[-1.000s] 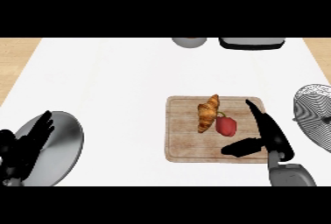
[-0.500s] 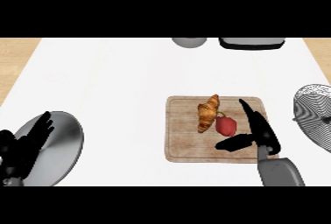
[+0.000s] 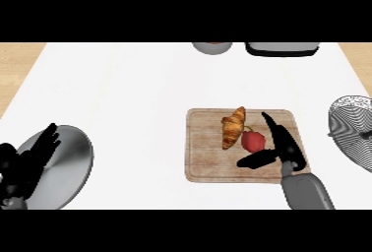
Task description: Pick the bell pepper from the cutting board and place it in the tiered basket
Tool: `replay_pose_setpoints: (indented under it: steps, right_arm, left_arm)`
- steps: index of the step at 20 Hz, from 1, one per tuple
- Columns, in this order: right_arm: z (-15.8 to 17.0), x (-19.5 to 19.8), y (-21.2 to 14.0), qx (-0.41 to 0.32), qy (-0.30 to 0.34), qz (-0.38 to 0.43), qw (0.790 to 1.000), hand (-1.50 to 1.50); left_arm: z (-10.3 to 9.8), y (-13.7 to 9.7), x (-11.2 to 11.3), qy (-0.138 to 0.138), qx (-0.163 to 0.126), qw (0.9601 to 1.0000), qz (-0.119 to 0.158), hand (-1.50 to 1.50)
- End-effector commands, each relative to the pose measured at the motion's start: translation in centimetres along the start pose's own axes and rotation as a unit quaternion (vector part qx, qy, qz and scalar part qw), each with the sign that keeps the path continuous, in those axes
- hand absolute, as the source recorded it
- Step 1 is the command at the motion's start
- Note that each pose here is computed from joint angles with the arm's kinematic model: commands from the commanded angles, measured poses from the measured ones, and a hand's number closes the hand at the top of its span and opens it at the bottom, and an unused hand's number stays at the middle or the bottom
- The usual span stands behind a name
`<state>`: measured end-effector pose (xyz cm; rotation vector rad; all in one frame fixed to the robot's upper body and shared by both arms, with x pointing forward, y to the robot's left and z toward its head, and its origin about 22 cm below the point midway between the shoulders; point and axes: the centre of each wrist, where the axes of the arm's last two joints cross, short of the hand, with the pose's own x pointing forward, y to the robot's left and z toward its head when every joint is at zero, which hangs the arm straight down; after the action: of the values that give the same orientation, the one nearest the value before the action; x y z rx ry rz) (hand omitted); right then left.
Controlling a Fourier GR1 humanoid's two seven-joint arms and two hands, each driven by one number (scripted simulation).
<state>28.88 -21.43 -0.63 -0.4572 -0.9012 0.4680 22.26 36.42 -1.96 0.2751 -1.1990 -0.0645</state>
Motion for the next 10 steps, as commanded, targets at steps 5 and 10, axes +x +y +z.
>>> replay_pose_setpoints:
  steps: [5,10]
  right_arm:
    - [-0.6,2.8,2.0,-0.026,-0.077,0.02,0.996,1.5]
    - [-0.2,-0.1,3.1,-0.07,-0.086,-0.006,0.994,1.5]
  left_arm:
    - [1.8,-0.7,-1.4,0.002,0.004,1.0,-0.003,0.0]
    - [1.6,0.9,1.1,0.001,-0.004,1.0,-0.009,0.0]
